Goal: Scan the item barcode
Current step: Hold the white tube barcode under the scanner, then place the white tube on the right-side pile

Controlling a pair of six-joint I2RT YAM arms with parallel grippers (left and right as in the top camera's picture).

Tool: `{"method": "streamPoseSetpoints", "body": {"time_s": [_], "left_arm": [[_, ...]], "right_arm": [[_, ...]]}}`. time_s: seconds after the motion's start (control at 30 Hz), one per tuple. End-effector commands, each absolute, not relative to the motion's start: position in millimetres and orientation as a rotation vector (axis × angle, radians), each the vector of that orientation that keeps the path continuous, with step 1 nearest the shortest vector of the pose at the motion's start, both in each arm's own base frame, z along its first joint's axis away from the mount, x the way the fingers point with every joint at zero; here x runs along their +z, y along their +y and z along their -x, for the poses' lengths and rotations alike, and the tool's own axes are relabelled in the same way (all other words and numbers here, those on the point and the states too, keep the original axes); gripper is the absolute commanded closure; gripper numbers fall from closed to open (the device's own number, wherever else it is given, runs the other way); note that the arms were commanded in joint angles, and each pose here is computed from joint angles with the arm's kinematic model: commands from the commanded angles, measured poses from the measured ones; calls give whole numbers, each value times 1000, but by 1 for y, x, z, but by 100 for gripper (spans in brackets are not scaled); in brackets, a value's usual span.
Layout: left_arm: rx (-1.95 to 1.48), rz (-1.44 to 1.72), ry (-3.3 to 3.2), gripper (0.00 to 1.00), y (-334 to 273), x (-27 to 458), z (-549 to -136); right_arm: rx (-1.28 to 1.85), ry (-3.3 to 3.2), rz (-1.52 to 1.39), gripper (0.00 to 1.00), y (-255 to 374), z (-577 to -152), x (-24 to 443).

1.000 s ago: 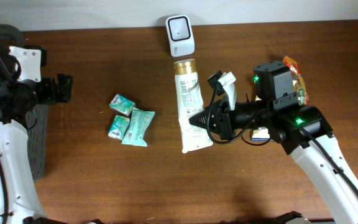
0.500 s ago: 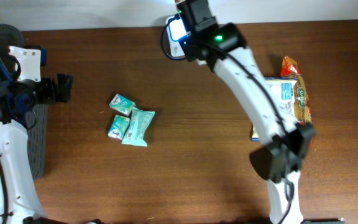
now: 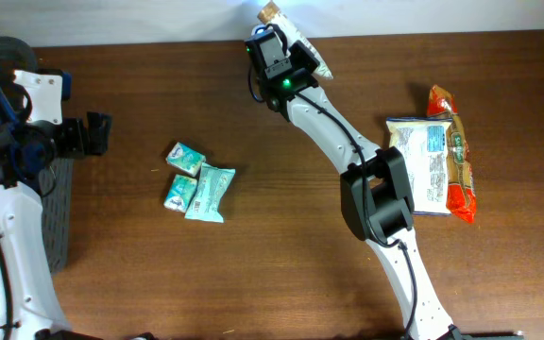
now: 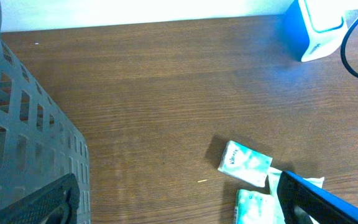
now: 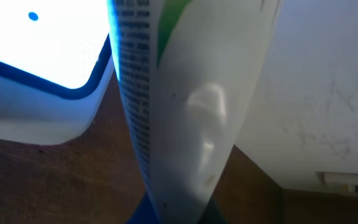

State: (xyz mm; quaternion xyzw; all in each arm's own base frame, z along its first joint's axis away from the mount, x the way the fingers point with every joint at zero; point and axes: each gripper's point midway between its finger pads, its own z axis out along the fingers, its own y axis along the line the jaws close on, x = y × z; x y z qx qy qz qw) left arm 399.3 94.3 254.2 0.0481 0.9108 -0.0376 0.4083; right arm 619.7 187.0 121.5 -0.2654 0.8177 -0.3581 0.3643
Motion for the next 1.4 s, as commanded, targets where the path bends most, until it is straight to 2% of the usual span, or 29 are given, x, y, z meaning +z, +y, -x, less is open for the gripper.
{"method": "streamPoseSetpoints", "body": {"time_s": [0.0,0.27,0.37,0.43,0.5,0.57,0.63,0.8,0.9,1.13,1.17,1.2,1.27,1.3,1.37], "left_arm": [[-96,-138,2286,1,94,256,-399],[-96,-138,2286,1,94,256,-399],[-96,-138,2286,1,94,256,-399],[-96,-138,2286,1,94,256,-399],[-96,-138,2286,1,94,256,-399],[-96,-138,2286,1,94,256,-399],[-96,-138,2286,1,94,256,-399],[-96,-138,2286,1,94,256,-399],[-96,-138,2286,1,93,256,-399],[-96,-138,2286,1,94,256,-399],[-96,-138,2286,1,94,256,-399],[-96,-138,2286,1,94,256,-399],[-96,-138,2286,1,94,256,-399],[-96,-138,2286,1,94,256,-399],[-97,-138,2286,1,93,256,-399]], "right_arm": [[-944,2056,612,96,189,-620,151],[-911,2077,687,96,204,-611,145],[-641,2161,627,96,218,-590,172],[-443,2219,572,96,222,-563,209],[-120,2305,547,96,233,-520,246],[334,2414,621,96,245,-453,281],[532,2543,634,96,226,-407,289],[482,2875,425,96,150,-379,248],[462,3057,228,96,101,-374,195],[211,3236,-22,95,16,-354,66],[187,3238,-38,92,10,-352,56],[179,3246,-61,84,4,-347,46],[158,3267,-87,60,-3,-340,39],[158,3266,-109,46,-5,-340,39],[158,3262,-168,25,-10,-342,45]]}}
